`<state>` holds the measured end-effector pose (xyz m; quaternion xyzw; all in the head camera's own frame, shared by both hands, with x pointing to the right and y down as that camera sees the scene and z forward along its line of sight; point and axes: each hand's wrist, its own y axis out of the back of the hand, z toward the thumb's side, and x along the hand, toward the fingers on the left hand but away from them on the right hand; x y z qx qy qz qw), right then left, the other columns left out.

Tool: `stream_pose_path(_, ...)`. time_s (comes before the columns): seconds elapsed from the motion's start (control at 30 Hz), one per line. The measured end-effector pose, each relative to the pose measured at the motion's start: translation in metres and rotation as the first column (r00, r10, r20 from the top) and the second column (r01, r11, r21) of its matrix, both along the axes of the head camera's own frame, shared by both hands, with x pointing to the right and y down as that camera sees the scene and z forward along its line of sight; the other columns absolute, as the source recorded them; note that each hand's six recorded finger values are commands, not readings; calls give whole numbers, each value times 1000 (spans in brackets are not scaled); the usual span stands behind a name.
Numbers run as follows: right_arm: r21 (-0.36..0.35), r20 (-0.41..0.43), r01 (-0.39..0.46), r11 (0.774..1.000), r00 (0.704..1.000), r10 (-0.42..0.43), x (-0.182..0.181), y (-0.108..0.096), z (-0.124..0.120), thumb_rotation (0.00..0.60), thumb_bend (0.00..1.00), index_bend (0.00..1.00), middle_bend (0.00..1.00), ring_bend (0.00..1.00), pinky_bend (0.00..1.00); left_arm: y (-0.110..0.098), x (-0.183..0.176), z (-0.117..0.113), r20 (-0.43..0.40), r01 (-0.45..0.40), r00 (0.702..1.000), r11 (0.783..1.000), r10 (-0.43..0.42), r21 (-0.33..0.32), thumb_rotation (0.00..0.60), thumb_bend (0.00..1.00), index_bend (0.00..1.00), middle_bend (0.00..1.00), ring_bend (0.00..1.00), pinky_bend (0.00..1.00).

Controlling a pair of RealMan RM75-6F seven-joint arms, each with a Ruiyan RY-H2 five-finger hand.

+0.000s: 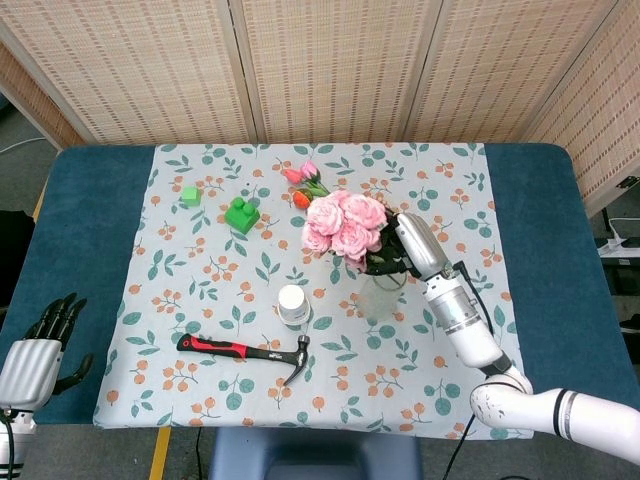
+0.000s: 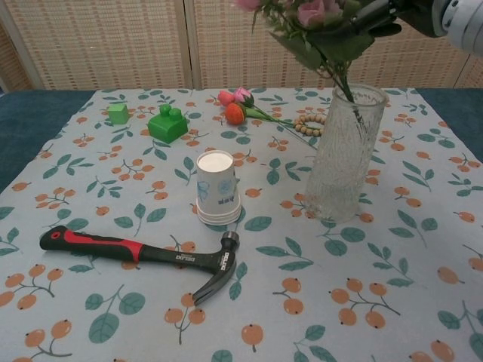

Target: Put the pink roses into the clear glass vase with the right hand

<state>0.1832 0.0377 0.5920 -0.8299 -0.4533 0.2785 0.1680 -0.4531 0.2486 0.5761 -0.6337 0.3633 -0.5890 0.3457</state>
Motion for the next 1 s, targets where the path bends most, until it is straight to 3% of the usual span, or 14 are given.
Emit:
stream_pose_path(0.33, -46, -25, 1, 999, 1000, -2, 19, 8, 11, 600, 26, 231, 1000, 1000, 1000, 0, 1, 2, 2, -4, 1000, 1000, 4, -4, 600, 371, 7, 16, 46, 286)
stream_pose_path(0.6, 5, -51, 20, 1000, 999, -19, 40, 23, 0, 600, 25, 235, 1000, 995, 1000, 0, 1, 2, -2, -6, 1000, 1000, 6, -6, 600, 371, 7, 16, 47, 286)
stream_pose_path(0.73, 91, -143, 43, 995, 989, -30, 64, 43, -12, 600, 25, 402, 1000, 924, 998, 0, 0, 3, -2, -4, 1000, 1000, 4, -6, 600, 370, 7, 16, 47, 286)
stream_pose_path(0.83, 171, -291, 55, 984, 957, -3, 92, 62, -18, 600, 24, 458, 883, 794, 947, -1, -1, 2, -5, 2, 1000, 1000, -2, -3, 600, 370, 7, 16, 46, 287)
stream_pose_path(0.9, 228, -426, 59, 972, 903, 45, 117, 78, -22, 600, 24, 458, 737, 682, 902, -1, -2, 2, -5, 5, 1000, 1000, -5, -1, 600, 371, 7, 16, 46, 286)
stream_pose_path(0.93, 247, -488, 59, 967, 870, 71, 130, 86, -23, 600, 24, 443, 647, 605, 873, -1, -2, 1, -4, 5, 1000, 1000, -5, 0, 600, 371, 7, 16, 46, 286)
stream_pose_path(1.0, 277, -619, 57, 959, 774, 133, 159, 106, -26, 600, 24, 401, 527, 483, 832, -1, -3, 1, 0, 4, 1000, 1000, -4, 3, 600, 371, 7, 16, 46, 286)
